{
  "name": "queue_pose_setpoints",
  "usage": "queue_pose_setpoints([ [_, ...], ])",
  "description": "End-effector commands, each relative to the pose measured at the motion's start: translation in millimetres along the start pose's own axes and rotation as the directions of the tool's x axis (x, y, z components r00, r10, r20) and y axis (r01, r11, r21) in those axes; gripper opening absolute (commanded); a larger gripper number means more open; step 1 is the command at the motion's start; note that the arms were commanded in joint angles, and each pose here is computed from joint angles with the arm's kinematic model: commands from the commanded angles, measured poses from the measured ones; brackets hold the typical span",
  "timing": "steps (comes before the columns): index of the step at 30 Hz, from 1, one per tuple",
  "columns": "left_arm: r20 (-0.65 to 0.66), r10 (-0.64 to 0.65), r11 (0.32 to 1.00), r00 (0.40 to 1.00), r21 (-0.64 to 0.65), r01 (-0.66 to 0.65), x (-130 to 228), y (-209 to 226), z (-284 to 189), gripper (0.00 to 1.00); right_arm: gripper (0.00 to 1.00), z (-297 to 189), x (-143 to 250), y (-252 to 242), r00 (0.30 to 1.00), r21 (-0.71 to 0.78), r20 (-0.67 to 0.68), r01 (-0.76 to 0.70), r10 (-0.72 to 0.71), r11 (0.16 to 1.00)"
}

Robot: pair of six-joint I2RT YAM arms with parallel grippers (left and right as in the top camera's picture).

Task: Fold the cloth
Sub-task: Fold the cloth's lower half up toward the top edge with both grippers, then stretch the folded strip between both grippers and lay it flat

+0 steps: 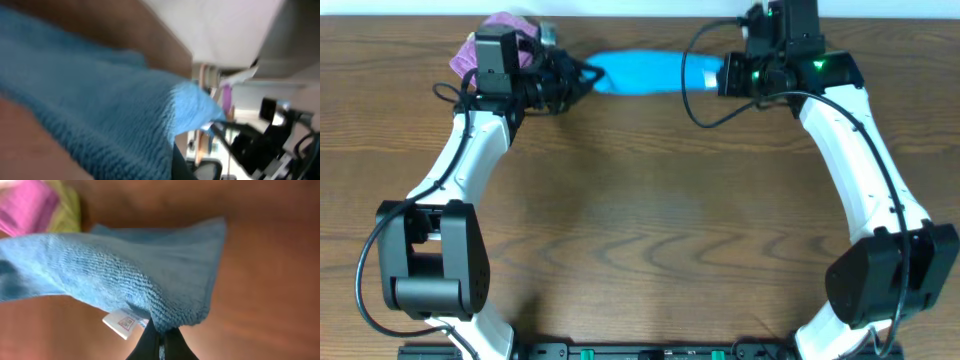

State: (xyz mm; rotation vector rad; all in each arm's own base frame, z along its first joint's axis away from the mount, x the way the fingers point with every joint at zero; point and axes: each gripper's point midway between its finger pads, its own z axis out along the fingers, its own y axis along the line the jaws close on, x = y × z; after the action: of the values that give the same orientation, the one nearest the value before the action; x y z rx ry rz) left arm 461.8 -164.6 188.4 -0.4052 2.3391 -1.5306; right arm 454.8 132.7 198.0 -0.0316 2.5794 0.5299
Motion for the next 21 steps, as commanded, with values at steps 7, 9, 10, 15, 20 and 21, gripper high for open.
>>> queue_pose_setpoints([
  [7, -0.269, 0.025, 0.991, 0.963, -0.120, -0.059, 73, 48, -13, 0.06, 0.01, -16, 63, -24, 0.968, 0.120, -0.251, 0.007, 0.024, 0.993],
  [9, -0.310, 0.005, 0.986, 0.951, -0.157, -0.057, 86, 56, -18, 0.06, 0.02, -19, 73, -25, 0.958, 0.128, -0.286, 0.004, 0.033, 0.992],
  [10, -0.327, -0.002, 0.983, 0.945, -0.174, -0.058, 92, 60, -20, 0.06, 0.02, -19, 77, -26, 0.953, 0.129, -0.302, 0.010, 0.030, 0.992],
  [15, -0.401, -0.047, 0.969, 0.915, -0.239, -0.056, 120, 78, -30, 0.06, 0.02, -12, 103, -33, 0.926, 0.135, -0.375, 0.012, 0.040, 0.991],
  [20, -0.448, -0.144, 0.958, 0.883, -0.286, 0.011, 157, 112, -30, 0.06, 0.02, 0, 146, -45, 0.912, 0.131, -0.406, -0.001, 0.055, 0.991],
  [21, -0.457, -0.166, 0.955, 0.874, -0.297, 0.026, 166, 119, -31, 0.06, 0.01, 1, 155, -48, 0.910, 0.132, -0.410, -0.002, 0.056, 0.991],
])
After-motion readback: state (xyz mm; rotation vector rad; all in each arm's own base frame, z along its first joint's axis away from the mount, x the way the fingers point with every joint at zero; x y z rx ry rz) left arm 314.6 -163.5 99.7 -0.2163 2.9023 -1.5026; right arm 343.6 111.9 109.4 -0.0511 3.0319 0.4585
